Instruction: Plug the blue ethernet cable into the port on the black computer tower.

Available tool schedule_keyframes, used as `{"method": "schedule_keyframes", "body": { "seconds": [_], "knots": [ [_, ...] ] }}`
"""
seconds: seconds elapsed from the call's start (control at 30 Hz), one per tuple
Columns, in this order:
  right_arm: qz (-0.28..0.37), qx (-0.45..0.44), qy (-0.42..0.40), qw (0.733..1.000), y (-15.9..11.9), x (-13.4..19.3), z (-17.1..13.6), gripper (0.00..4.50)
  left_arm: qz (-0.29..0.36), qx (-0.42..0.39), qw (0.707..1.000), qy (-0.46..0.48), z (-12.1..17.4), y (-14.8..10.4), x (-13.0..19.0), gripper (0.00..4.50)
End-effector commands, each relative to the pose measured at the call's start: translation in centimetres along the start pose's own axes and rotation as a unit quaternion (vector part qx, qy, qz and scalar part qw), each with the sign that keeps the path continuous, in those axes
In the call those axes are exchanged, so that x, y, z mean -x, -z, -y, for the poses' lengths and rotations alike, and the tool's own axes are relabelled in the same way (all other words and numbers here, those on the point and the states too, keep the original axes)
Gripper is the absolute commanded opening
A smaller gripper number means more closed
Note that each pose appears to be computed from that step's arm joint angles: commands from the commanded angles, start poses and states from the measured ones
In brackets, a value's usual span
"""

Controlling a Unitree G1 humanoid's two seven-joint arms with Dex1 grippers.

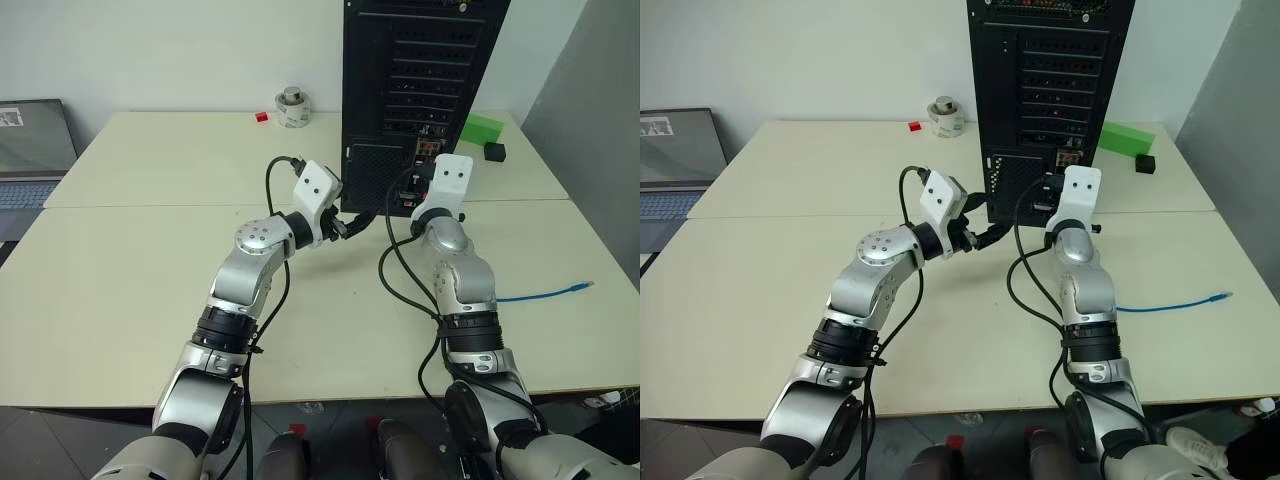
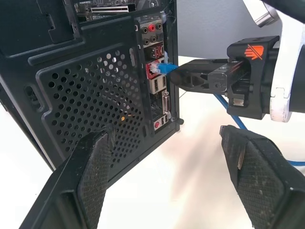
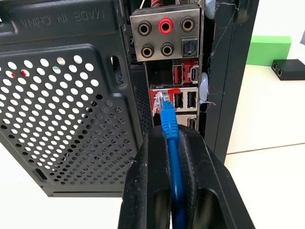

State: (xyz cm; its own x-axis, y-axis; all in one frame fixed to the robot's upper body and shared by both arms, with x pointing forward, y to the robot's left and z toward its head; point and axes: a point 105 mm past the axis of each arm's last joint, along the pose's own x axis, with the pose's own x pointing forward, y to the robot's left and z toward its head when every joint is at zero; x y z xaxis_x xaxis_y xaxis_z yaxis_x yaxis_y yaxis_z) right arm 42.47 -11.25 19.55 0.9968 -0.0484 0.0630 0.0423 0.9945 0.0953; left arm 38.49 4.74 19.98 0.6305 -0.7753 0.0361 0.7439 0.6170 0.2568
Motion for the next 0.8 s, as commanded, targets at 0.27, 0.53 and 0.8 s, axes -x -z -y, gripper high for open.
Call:
{"method": "schedule_keyframes", "body": {
  "seconds": [0.27,0.53,0.8],
  "knots": [
    [0.034,0.013,-0.005,0.999,-1.76,-0.33,-0.25,0.00,0.021,-0.019,1.000,-0.003,-0.22,-1.44,0.04,3.72],
    [0.034,0.018,-0.005,0.999,-1.73,-0.42,-0.32,0.00,0.022,-0.018,1.000,0.001,-0.11,-1.44,0.03,3.72],
    [0.039,0.017,-0.005,0.999,-2.29,-0.60,-0.56,0.00,0.022,-0.020,1.000,0.001,-0.17,-1.54,0.02,3.72]
  ]
}}
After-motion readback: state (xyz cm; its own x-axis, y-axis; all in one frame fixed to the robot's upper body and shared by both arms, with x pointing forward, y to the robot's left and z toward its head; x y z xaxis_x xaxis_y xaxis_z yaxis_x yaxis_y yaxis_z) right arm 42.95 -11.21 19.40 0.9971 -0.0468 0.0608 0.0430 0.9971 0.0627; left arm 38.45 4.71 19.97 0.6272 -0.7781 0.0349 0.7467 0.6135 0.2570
